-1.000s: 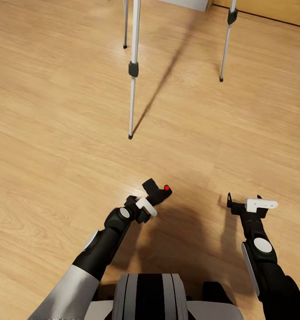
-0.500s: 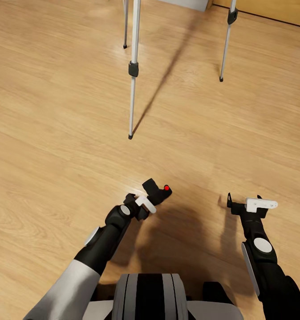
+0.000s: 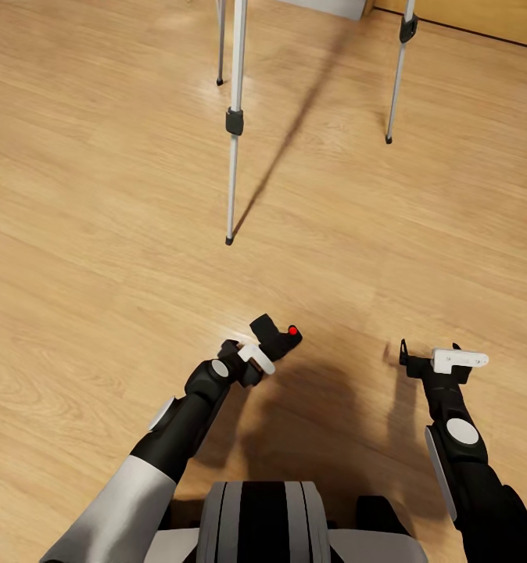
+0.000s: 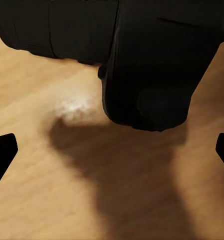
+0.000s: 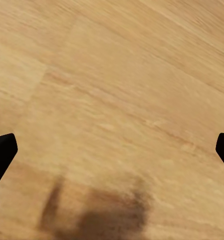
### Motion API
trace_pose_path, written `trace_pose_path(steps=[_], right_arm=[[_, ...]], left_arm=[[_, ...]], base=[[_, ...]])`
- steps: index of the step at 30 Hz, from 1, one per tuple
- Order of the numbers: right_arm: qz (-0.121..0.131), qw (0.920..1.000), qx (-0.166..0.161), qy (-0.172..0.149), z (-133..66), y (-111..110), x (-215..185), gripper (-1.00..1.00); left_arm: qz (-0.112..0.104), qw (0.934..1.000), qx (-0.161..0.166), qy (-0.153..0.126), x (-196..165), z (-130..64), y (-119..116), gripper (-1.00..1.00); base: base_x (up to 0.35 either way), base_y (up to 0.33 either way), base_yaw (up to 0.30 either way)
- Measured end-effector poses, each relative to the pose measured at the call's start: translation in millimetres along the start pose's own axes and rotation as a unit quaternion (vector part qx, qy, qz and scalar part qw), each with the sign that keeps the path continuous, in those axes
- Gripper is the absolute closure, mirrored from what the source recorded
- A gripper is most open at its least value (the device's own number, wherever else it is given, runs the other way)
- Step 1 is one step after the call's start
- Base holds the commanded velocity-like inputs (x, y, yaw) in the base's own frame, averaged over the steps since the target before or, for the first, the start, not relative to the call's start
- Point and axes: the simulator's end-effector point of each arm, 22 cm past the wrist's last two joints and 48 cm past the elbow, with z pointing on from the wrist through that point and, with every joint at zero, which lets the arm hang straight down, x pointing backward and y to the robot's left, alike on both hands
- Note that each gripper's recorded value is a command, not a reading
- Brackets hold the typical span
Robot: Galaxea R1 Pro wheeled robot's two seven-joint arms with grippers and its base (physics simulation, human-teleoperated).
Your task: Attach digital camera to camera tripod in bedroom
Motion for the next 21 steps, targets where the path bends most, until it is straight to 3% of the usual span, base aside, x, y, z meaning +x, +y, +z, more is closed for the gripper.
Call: trace_pose_path(steps=[21], right_arm=[[-0.001,1.0,0.0,0.0,0.0,0,0,-1.0]], left_arm=[[-0.047,0.9983,0.035,-0.007,2,7.1,-21,-1.0]], base=[[0.0,0.0,0.0]])
